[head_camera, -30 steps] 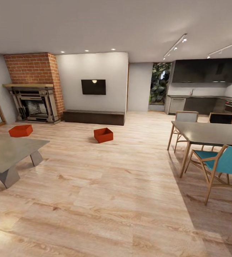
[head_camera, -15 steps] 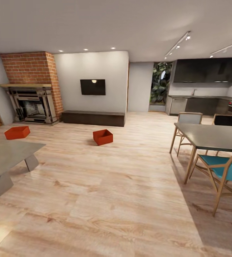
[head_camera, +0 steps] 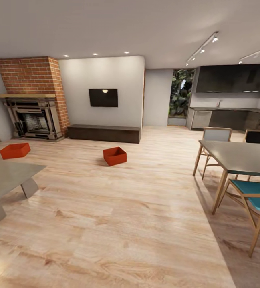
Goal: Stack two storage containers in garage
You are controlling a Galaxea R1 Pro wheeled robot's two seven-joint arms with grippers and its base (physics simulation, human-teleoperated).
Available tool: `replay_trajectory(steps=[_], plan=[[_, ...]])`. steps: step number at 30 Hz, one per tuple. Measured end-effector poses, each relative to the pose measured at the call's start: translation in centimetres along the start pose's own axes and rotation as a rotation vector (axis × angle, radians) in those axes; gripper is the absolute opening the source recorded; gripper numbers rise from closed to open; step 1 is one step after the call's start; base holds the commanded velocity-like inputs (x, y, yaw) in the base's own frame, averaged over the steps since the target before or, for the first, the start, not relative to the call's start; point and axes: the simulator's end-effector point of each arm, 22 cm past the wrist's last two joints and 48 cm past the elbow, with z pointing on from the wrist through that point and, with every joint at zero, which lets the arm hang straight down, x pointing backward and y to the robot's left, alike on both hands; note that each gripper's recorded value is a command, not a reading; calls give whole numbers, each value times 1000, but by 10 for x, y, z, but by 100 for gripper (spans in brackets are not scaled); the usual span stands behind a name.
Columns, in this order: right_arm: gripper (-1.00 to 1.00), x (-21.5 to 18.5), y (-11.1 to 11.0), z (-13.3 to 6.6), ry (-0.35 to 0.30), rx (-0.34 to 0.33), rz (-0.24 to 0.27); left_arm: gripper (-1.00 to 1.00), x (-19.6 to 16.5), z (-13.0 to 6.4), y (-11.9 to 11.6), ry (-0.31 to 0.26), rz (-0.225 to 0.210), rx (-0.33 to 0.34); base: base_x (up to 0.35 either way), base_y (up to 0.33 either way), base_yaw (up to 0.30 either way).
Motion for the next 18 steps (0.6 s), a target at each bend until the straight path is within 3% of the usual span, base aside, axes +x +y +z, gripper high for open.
replay_trajectory(steps=[18], plan=[[100, -1, 1, 0, -3, -1, -2, 100, -3, 0, 1, -12, 1, -1, 333, 0, 0]])
